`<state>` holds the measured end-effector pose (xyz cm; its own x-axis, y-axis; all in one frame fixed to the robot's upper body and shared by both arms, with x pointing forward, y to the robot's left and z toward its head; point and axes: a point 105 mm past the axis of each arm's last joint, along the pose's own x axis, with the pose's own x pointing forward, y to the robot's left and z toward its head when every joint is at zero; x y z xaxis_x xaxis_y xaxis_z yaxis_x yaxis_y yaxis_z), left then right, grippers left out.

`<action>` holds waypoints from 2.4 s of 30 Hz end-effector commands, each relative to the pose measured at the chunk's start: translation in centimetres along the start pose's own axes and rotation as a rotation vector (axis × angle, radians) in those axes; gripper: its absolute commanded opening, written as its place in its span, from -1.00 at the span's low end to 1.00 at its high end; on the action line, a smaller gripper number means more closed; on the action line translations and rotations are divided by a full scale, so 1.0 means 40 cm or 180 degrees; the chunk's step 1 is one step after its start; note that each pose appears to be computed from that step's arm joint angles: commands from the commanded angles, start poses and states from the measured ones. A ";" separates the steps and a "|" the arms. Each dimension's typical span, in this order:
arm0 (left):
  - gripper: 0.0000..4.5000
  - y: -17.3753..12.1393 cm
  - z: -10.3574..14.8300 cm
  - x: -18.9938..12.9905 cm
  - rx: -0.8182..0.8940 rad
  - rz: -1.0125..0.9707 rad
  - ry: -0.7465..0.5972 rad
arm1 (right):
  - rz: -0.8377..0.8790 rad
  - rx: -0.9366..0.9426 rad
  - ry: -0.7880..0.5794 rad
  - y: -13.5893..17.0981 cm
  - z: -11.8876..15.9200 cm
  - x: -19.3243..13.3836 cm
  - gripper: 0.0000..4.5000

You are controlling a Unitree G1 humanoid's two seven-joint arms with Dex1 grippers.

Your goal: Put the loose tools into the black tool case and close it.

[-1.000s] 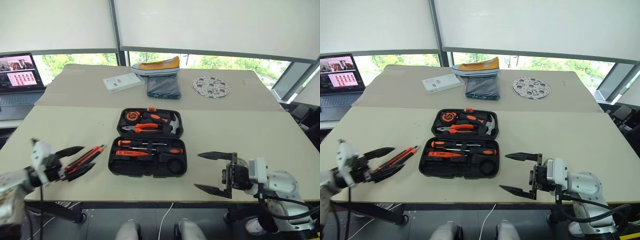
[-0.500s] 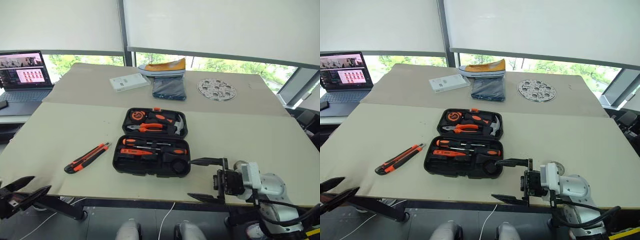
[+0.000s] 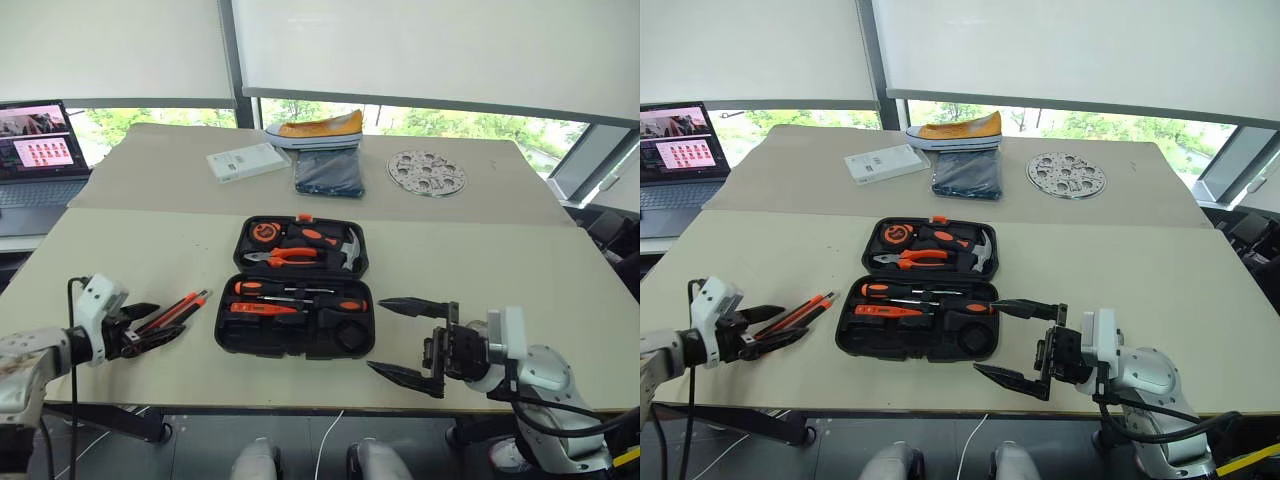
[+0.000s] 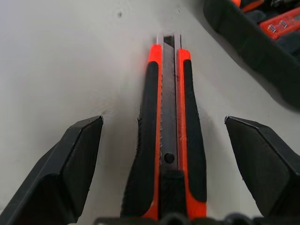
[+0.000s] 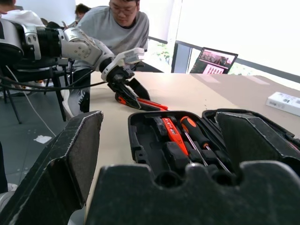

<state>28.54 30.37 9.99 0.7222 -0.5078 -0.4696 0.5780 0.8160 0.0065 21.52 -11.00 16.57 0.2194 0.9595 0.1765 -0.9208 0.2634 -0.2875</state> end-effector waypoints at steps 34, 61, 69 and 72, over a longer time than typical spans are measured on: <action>-0.30 -0.343 0.182 0.188 0.2402 -0.2259 -0.0064 | -0.0381 -0.0182 0.0536 0.007 0.020 -0.098 1.00; 0.89 -0.353 0.183 0.207 0.2240 -0.2199 -0.0275 | -0.0428 -0.0112 0.0564 0.016 -0.011 -0.116 1.00; 0.74 -0.358 0.273 0.161 0.1737 -0.2473 -0.1040 | -0.0494 -0.0100 0.0541 0.006 -0.020 -0.119 1.00; 0.30 -0.357 0.261 0.164 0.1718 -0.2484 -0.0983 | -0.0507 -0.0092 0.0539 0.005 -0.024 -0.121 1.00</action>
<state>29.05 12.50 15.47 0.0974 -0.9552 -0.2795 0.9753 0.0357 0.2180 20.57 -15.56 14.04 0.4232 0.9052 0.0397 -0.8715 0.4187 -0.2552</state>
